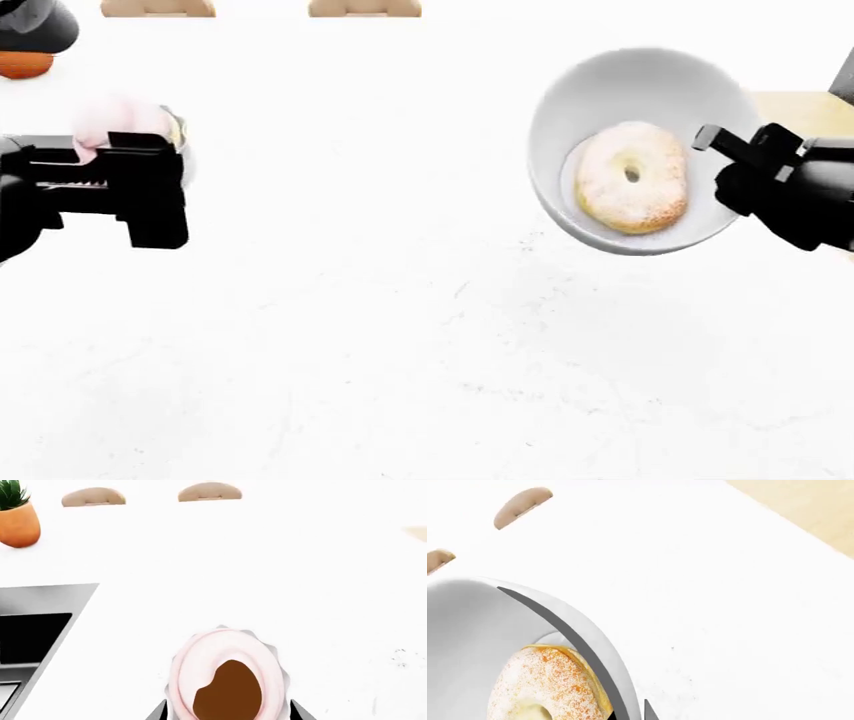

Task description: Pick up the bowl with donut and place it on the tray. Pick up the cupcake and place it on the tray.

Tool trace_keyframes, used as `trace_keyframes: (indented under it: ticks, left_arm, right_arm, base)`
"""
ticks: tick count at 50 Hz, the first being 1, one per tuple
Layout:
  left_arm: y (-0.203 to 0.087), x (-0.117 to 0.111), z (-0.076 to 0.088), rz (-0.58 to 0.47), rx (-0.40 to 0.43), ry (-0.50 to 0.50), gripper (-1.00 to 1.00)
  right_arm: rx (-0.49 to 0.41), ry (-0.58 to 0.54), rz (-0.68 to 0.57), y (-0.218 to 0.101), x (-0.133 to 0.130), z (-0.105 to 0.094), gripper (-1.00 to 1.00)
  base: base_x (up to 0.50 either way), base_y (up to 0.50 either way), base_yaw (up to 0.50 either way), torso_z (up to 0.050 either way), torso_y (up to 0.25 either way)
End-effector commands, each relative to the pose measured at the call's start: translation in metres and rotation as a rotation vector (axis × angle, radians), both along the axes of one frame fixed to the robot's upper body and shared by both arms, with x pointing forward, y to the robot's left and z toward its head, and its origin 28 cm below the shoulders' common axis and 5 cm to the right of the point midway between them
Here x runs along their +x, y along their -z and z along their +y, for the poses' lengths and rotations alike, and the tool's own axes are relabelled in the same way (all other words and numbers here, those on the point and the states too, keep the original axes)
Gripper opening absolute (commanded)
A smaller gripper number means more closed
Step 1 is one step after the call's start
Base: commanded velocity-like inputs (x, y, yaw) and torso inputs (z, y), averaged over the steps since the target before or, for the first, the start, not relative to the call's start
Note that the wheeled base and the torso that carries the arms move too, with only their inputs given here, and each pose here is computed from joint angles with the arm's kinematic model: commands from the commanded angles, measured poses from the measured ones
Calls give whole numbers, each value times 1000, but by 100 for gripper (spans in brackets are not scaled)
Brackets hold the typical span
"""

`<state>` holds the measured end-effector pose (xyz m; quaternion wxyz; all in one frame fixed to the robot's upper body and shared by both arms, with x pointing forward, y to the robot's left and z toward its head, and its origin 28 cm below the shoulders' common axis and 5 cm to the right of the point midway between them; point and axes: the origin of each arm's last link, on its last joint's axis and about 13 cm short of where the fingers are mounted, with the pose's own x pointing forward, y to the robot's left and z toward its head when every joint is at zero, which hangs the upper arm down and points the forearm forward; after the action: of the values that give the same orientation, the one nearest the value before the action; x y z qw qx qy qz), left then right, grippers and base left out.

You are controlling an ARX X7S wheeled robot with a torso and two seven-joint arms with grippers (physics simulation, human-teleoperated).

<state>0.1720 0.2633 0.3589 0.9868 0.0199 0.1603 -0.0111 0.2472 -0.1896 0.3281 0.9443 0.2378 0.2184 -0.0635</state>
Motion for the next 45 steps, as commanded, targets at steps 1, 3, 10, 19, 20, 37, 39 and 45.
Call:
trace_keyframes:
  ticks: [1,3,10,19,20,37,39,45]
  left_arm:
    - [-12,-4,-3,-65,-6,9,-100]
    - [-11,-4,-3,-66,-6,14,-100]
    - [-10,-5,-4,-67,-8,24,-100]
    - [-7,-6,-3,-69,-14,25,-100]
    - [-7,-6,-3,-70,-16,25,-100]
    - [-4,-23,8,-120,-25,-11,-100]
    - [-4,-25,9,-124,-25,-15,-100]
    - [-5,-27,9,-128,-21,-7,-100]
  right_arm:
    - [-18,-26,-130,-12,-9,-4,-100]
    - [-23,-19,-141,-13,-10,-5,-100]
    - [-42,-11,-134,-12,-14,-5,-100]
    - [-60,-5,-123,-10,-16,-5,-100]
    - [-61,-5,-121,-10,-16,-5,-100]
    - [-94,-8,-149,-10,-15,-2,-100]
    - [-92,-12,-147,-9,-15,-2,-100]
    - [-95,-13,-141,-8,-16,-3,-100]
  base:
    - [0,0,0,0,0]
    - [0,0,0,0,0]
    - [-429,32,0,1,2]
    - [-500,20,0,0,0]
    - [-500,20,0,0,0]
    - [-81,248,0,0,0]
    - [0,500,0,5,0]
    - [0,500,0,0,0]
